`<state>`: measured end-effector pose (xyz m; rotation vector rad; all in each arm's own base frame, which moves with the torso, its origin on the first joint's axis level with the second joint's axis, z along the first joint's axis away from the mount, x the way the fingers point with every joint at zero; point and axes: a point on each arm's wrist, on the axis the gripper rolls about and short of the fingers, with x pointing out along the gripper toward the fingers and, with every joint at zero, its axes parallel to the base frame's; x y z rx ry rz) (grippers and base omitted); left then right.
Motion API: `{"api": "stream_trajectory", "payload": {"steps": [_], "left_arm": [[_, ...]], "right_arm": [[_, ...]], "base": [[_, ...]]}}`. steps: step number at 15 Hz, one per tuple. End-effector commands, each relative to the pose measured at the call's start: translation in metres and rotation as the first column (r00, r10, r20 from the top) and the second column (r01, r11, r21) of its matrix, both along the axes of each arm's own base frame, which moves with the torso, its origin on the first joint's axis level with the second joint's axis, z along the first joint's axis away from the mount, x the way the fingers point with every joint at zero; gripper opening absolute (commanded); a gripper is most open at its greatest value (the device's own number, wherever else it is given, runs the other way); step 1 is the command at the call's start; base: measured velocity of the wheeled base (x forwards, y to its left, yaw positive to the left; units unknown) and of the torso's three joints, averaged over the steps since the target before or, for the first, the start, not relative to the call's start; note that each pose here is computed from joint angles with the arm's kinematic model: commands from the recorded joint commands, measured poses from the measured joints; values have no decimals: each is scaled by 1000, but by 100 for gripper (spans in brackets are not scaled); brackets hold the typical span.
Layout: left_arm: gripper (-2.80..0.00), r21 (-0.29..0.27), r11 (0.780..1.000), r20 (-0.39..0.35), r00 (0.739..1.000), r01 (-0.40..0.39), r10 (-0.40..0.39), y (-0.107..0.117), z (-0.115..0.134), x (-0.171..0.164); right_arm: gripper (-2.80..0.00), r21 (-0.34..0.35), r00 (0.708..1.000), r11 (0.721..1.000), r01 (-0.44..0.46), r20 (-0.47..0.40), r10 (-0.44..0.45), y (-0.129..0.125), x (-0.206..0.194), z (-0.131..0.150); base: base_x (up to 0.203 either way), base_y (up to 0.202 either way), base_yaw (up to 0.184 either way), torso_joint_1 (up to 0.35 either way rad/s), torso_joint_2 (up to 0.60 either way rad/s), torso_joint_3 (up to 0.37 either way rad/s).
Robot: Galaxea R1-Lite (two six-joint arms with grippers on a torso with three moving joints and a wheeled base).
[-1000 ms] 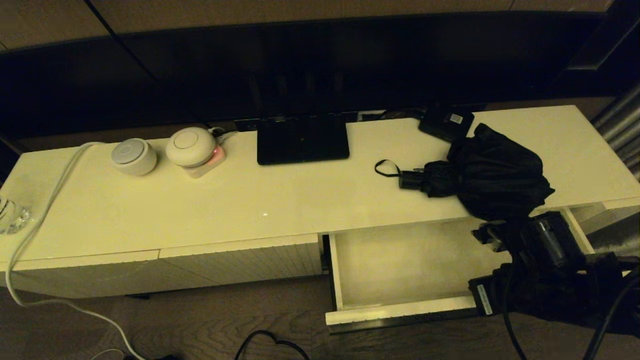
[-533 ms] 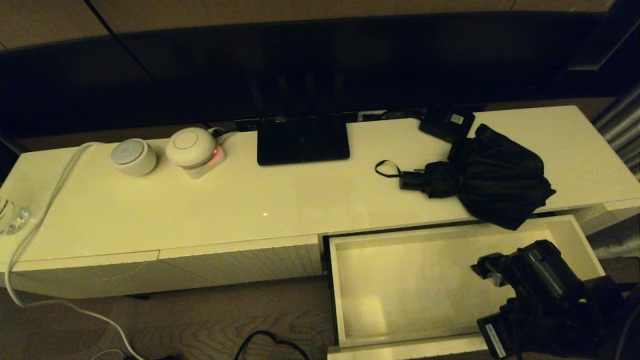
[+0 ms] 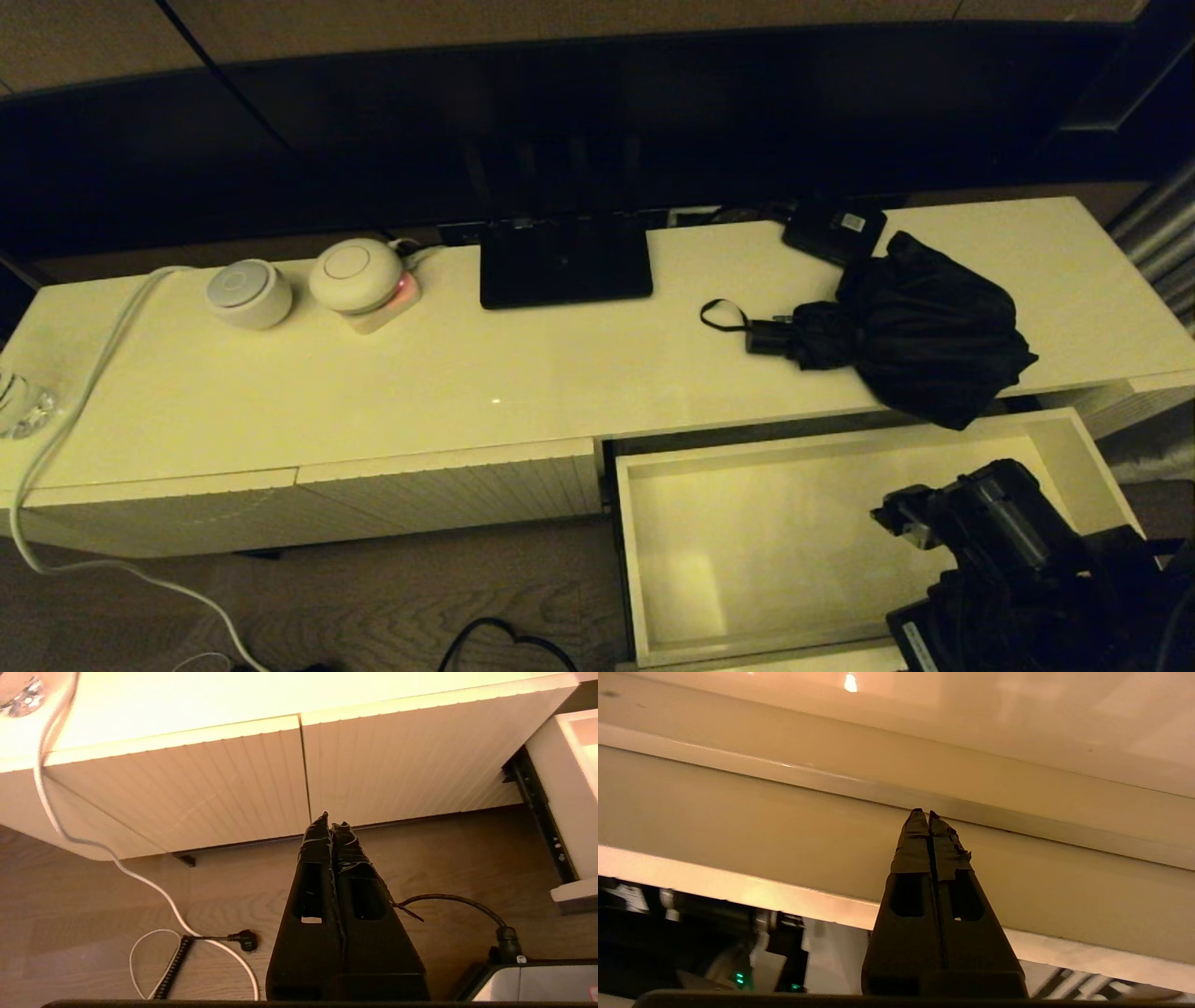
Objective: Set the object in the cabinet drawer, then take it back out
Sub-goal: Open the drawer
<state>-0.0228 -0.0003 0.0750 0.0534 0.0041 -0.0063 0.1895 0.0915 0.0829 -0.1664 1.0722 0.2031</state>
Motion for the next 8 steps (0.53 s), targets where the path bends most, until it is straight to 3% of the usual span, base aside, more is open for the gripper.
{"api": "stream_trajectory", "payload": {"steps": [1, 5, 6, 8], "left_arm": [[-280, 0, 1000, -3, 1000, 0, 0, 0, -1, 0], [-280, 0, 1000, -3, 1000, 0, 0, 0, -1, 0], [-280, 0, 1000, -3, 1000, 0, 0, 0, -1, 0], [-280, 0, 1000, -3, 1000, 0, 0, 0, -1, 0]], "right_arm": [[-280, 62, 990, 998, 4, 144, -13, -2, 0, 24], [-280, 79, 934, 995, -59, 356, 27, -11, -18, 68], [-280, 47, 912, 994, -94, 405, 68, -14, -24, 77], [-280, -139, 850, 967, -212, 463, 252, -20, -37, 87]], "base": [[0, 0, 0, 0, 0, 0], [0, 0, 0, 0, 0, 0], [0, 0, 0, 0, 0, 0], [0, 0, 0, 0, 0, 0]]}}
